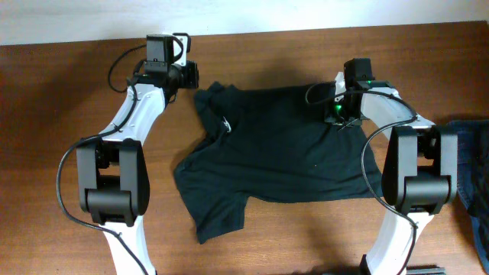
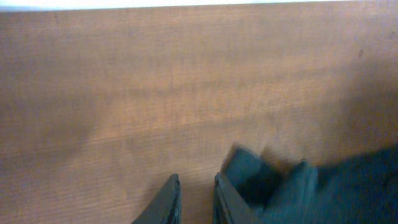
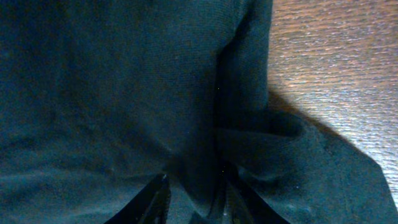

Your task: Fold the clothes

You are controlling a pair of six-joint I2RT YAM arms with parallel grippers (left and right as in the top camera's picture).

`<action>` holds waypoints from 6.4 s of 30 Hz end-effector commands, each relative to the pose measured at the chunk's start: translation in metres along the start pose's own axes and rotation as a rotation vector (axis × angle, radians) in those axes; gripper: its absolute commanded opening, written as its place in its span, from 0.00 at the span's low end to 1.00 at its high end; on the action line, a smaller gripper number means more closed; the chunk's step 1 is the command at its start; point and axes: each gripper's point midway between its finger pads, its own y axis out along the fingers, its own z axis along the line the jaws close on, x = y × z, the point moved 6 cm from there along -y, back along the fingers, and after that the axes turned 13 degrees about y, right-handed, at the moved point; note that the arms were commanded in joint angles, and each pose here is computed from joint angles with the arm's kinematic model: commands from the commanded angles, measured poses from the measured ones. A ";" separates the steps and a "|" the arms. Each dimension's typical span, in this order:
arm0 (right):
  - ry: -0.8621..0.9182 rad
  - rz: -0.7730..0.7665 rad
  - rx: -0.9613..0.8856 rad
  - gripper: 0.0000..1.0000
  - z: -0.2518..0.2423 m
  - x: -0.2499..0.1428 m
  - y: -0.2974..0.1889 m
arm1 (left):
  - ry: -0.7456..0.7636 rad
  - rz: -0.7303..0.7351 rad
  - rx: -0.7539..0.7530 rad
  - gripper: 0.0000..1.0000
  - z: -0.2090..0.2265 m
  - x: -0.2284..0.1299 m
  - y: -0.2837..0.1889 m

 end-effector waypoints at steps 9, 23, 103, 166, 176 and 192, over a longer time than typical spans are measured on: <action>-0.006 0.008 -0.039 0.35 -0.004 -0.006 0.008 | 0.033 0.182 -0.072 0.29 -0.029 -0.030 0.001; -0.006 0.010 -0.039 0.35 -0.005 -0.006 0.008 | -0.014 0.269 -0.010 0.46 -0.025 -0.048 0.006; -0.007 0.003 -0.037 0.36 -0.004 -0.005 0.008 | 0.130 0.537 0.259 0.66 -0.052 -0.034 -0.022; -0.167 -0.251 0.058 0.53 0.037 0.065 -0.096 | -0.165 0.422 -0.092 0.56 0.025 -0.030 -0.043; -0.209 -0.183 0.060 0.04 0.036 0.066 -0.037 | -0.082 0.371 -0.150 0.44 -0.016 -0.040 -0.009; -0.209 -0.148 0.052 0.04 0.026 0.067 0.024 | -0.029 0.441 -0.058 0.46 -0.025 -0.070 0.007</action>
